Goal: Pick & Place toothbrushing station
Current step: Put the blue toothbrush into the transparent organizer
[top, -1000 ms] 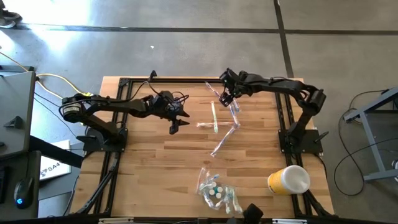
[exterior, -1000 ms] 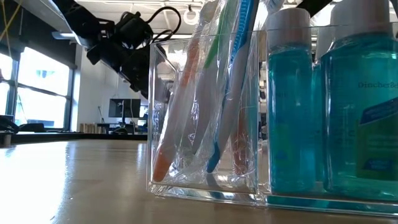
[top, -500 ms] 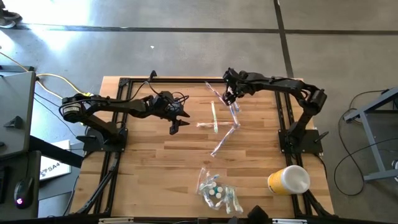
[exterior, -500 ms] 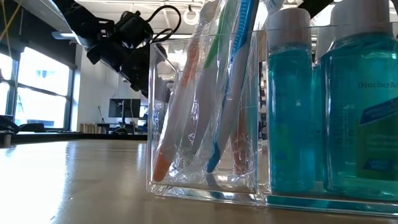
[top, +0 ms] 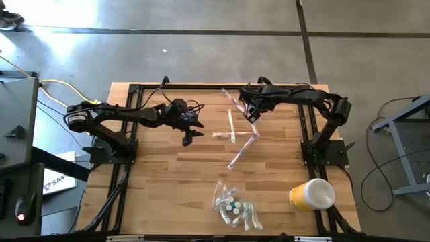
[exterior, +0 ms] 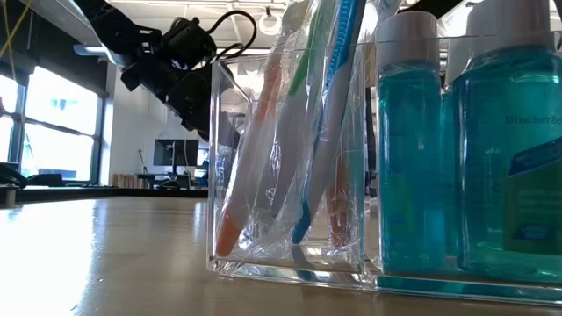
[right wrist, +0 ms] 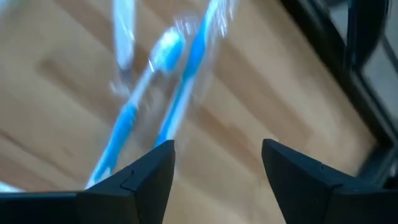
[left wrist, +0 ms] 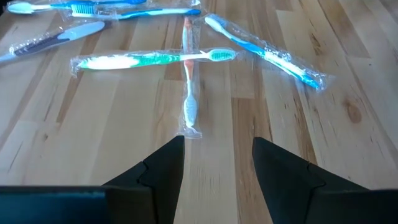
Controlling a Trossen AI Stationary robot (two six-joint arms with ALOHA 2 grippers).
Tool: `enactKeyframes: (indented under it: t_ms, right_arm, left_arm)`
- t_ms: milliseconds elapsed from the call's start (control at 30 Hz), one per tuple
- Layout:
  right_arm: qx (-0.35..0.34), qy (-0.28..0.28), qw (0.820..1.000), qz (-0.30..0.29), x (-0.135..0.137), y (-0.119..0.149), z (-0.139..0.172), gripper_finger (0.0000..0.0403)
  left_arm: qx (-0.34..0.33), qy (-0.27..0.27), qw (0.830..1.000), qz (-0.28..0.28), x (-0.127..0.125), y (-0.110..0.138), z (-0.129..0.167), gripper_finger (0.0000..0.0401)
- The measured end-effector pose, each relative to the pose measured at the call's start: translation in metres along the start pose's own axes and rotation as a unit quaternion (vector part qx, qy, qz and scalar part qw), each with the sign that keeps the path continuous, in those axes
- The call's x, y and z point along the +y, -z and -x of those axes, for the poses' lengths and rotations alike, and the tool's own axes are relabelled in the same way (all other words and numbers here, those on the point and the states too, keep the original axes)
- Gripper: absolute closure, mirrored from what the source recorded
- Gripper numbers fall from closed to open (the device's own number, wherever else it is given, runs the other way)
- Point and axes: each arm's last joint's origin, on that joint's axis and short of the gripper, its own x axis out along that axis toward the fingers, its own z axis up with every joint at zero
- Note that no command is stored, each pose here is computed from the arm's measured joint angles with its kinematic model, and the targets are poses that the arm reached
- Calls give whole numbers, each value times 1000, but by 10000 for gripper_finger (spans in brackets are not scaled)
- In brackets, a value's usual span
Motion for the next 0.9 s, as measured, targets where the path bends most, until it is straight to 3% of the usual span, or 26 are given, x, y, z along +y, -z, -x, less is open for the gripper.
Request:
enactKeyframes:
  t_ms: [200, 400, 900]
  right_arm:
    - [26, 10, 1000, 0, 2, 7, 2, 181]
    - [17, -24, 999, -23, 1, 7, -12, 182]
    - [-18, -56, 997, -42, 11, 9, -48, 183]
  left_arm:
    - [-1, -1, 1000, 0, -1, 10, -1, 219]
    - [-9, -2, 1000, -1, -2, 22, -2, 219]
    - [-22, -3, 1000, -1, -2, 20, -1, 219]
